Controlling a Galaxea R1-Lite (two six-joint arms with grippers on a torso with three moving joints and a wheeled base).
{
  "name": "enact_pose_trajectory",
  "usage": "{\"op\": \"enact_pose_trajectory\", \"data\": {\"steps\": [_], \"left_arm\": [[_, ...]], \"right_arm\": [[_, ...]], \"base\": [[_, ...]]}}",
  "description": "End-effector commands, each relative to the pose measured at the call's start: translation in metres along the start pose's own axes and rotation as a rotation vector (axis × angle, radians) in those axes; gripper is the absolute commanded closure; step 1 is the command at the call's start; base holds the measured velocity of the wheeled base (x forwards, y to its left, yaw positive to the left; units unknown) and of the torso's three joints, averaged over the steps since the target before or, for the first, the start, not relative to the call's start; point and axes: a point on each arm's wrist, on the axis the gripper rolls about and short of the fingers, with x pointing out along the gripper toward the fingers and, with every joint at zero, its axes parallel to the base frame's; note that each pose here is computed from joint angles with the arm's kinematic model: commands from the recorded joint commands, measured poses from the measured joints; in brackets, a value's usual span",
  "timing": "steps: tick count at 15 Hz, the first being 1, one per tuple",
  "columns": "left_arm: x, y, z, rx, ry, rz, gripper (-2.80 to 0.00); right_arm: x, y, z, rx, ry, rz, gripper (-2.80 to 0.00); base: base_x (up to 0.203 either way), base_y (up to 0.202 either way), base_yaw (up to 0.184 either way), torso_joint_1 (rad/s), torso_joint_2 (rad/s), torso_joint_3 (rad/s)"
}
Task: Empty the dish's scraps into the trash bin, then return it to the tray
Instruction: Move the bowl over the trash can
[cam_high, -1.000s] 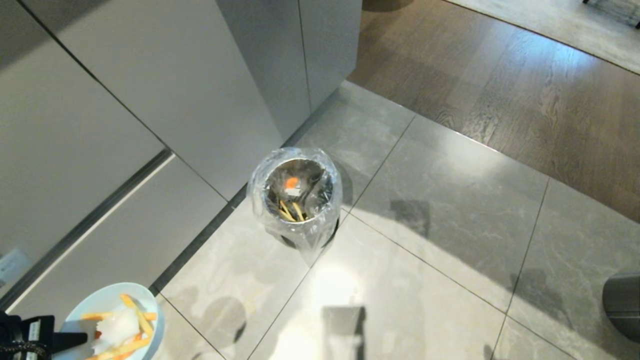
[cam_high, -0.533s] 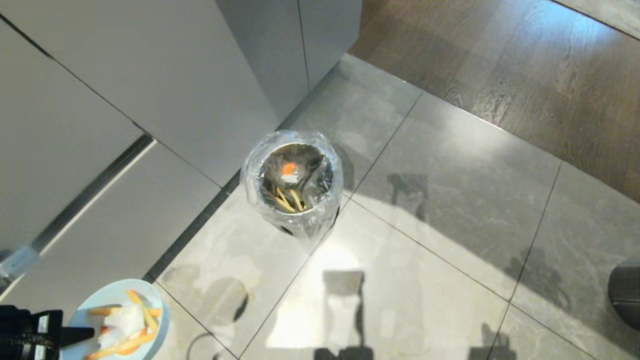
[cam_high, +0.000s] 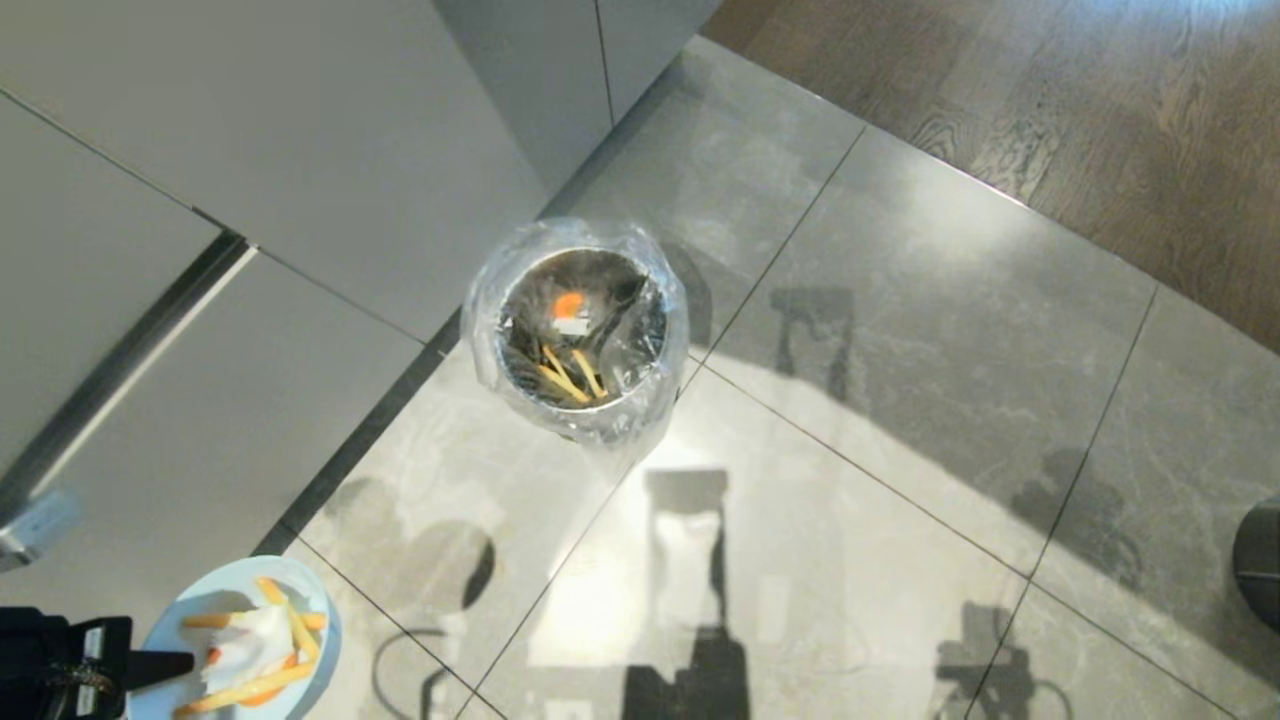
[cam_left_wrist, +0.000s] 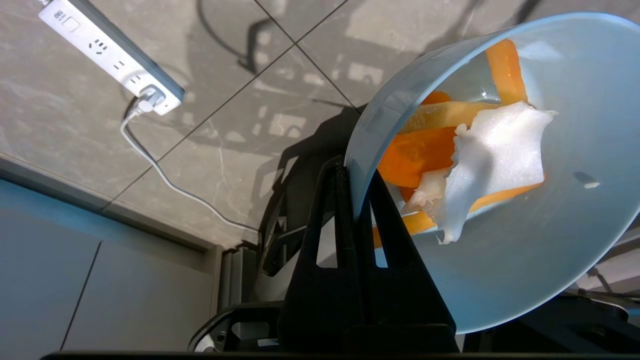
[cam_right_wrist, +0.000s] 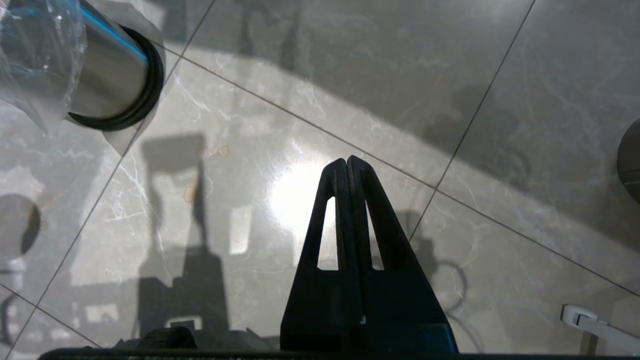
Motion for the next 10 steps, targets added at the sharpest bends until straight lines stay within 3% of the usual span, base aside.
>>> {"op": "enact_pose_trajectory", "data": {"steps": [1,4,10], "left_arm": [[0.000,0.000,0.000,0.000,0.001,-0.002,0.00],[-0.001,0.000,0.001,0.009,-0.023,0.002,0.00],[0.005,0.000,0.014,0.090,-0.202,0.000,0.00]], "right_arm": [[0.000,0.000,0.000,0.001,0.000,0.001,0.00],[0.000,0.000,0.000,0.001,0.000,0.000,0.00],[0.000,0.000,0.000,0.001,0.000,0.001,0.00]], "base": [[0.000,0.000,0.000,0.009,0.00,-0.150],[0.000,0.000,0.000,0.000,0.00,-0.059],[0.000,0.000,0.000,0.000,0.00,0.000]]}}
